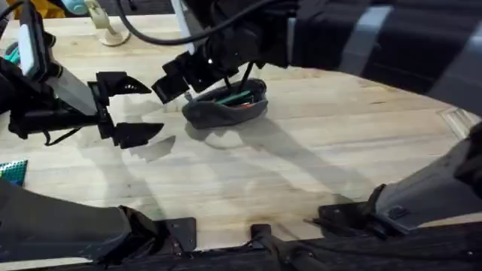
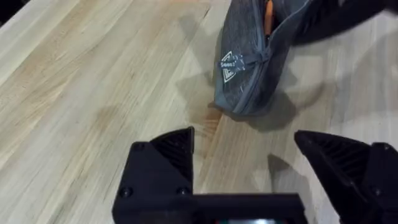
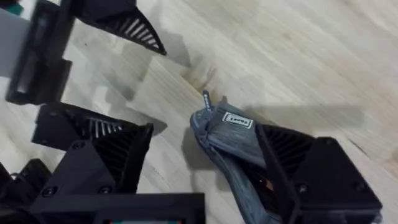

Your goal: Unzip the bag, pick up the pens from the table one at a time and place them inside, then zip the bag closed.

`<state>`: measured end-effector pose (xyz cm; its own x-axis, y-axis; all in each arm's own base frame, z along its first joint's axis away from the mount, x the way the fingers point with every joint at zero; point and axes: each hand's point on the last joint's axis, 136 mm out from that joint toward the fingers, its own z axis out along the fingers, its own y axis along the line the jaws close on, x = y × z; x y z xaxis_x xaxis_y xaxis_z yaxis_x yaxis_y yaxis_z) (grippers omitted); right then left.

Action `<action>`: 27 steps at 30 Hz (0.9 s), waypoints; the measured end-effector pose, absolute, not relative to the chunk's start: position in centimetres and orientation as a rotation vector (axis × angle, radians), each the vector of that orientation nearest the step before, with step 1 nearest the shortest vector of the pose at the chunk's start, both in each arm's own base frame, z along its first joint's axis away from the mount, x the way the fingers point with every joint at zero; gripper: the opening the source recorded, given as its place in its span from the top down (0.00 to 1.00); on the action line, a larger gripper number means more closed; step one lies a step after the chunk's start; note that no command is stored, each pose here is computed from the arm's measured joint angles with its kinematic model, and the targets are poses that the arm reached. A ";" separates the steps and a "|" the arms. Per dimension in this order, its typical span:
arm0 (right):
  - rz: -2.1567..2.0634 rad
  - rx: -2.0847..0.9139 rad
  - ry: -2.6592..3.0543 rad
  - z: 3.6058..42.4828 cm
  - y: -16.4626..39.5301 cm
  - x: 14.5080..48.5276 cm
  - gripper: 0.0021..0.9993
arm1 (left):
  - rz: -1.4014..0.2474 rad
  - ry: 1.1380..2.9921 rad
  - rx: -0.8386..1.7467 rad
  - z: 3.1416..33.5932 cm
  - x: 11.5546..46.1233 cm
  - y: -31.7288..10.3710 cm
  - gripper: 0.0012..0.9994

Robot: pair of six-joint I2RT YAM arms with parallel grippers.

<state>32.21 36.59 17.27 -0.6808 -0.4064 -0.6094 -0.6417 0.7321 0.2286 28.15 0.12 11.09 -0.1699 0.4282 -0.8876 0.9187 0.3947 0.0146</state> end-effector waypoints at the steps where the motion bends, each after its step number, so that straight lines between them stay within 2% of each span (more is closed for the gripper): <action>1: 0.586 -0.796 2.407 16.9 36.7 32.2 0.00 | -0.698 1.769 1.177 11.1 28.1 0.1 0.01; 19: 0.588 -0.828 2.477 11.8 38.1 32.8 0.01 | -0.696 1.769 1.178 11.1 28.2 0.1 0.01; 21: 0.581 -0.833 2.489 11.2 38.1 32.8 0.04 | -0.696 1.769 1.178 11.1 28.2 0.1 0.01; 25: 0.580 -0.836 2.491 10.7 38.2 32.9 0.19 | -0.696 1.769 1.178 11.1 28.2 0.1 0.01; 27: 0.581 -0.837 2.490 10.7 38.3 32.9 0.29 | -0.696 1.769 1.178 11.1 28.2 0.1 0.01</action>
